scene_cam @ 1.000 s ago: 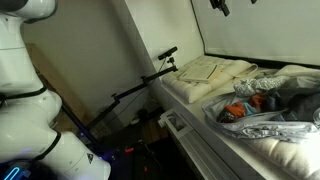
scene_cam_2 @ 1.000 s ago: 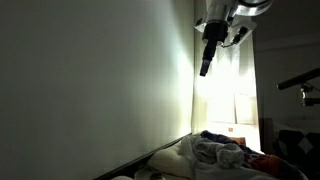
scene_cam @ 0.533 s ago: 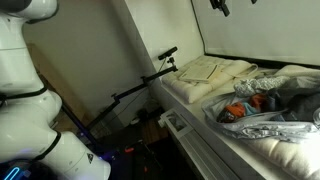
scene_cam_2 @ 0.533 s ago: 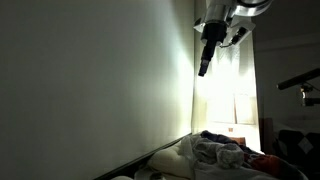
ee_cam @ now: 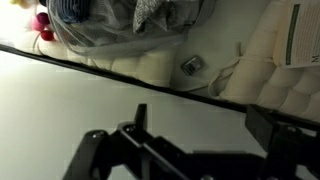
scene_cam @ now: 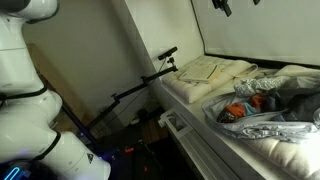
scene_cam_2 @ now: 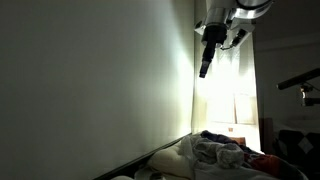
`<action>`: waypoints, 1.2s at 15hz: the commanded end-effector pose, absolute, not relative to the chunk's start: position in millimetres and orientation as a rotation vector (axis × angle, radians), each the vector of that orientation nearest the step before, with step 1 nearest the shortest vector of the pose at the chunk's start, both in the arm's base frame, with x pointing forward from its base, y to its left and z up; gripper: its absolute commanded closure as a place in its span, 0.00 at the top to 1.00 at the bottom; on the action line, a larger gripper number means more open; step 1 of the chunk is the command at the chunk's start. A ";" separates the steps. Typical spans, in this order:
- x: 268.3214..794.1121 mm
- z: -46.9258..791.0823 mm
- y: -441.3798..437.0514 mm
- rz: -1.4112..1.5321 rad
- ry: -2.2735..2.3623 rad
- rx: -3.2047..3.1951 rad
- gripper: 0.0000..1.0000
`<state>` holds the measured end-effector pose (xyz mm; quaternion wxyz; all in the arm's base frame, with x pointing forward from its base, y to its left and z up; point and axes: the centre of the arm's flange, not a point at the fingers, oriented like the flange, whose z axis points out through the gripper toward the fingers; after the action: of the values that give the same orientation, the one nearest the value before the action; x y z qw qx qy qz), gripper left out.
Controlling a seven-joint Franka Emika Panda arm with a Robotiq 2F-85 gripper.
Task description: Close the bag
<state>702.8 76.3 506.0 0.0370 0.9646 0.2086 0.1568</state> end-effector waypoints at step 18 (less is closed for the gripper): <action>714.5 476.6 -36.4 0.519 0.475 3.197 1.00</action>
<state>714.5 -36.4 476.6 -0.0661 0.9745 0.1447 0.1582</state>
